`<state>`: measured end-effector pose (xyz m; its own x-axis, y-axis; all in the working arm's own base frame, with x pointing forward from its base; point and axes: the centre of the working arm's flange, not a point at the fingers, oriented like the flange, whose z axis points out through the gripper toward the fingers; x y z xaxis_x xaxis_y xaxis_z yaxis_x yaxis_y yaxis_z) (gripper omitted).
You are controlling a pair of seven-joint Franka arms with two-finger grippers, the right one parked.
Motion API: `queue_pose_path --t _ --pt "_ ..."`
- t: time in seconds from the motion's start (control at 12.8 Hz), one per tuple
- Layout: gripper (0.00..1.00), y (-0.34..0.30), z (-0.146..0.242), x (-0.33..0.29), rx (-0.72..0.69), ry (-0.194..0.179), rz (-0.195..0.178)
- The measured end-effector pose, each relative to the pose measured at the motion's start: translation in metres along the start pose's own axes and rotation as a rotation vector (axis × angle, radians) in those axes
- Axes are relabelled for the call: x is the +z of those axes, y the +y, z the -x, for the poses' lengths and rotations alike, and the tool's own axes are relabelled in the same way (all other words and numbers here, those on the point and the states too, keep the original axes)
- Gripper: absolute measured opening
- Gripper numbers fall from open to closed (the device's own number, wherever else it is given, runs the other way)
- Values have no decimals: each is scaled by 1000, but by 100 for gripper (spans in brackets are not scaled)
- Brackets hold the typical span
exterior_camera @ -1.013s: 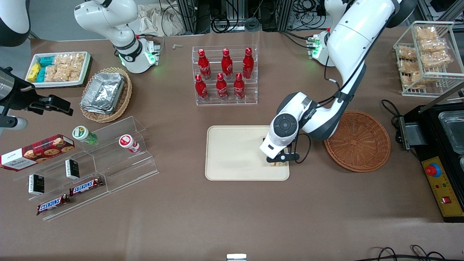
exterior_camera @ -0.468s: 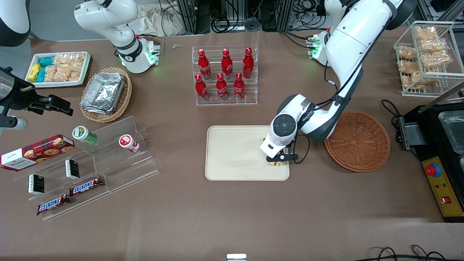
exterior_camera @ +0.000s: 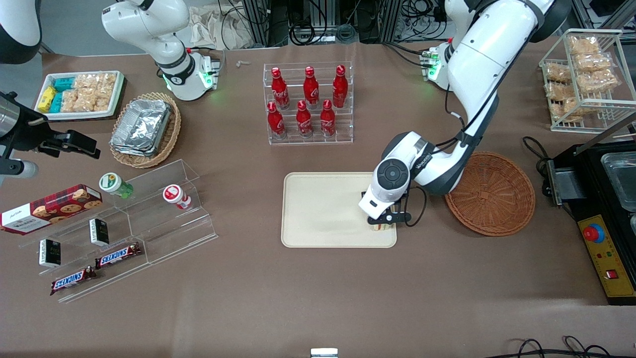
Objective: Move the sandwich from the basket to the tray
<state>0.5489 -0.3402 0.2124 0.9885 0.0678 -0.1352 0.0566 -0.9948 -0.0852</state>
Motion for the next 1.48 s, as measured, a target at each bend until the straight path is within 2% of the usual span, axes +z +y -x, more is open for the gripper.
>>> queue_pose_path --t 0.23,0.47,0.62,0.94,1.09,1.25,1.48 --pt "99 0 0 1 0 2 2" --pt "100 0 -1 0 0 5 5" --pt "100 -1 -5 -11 -6 23 12" --pt "100 -15 0 -102 -38 83 -5" --pt "100 -36 7 -164 -94 109 27" --pt "100 -70 7 -216 -152 152 67" --pt "100 -120 3 -254 -171 168 93"
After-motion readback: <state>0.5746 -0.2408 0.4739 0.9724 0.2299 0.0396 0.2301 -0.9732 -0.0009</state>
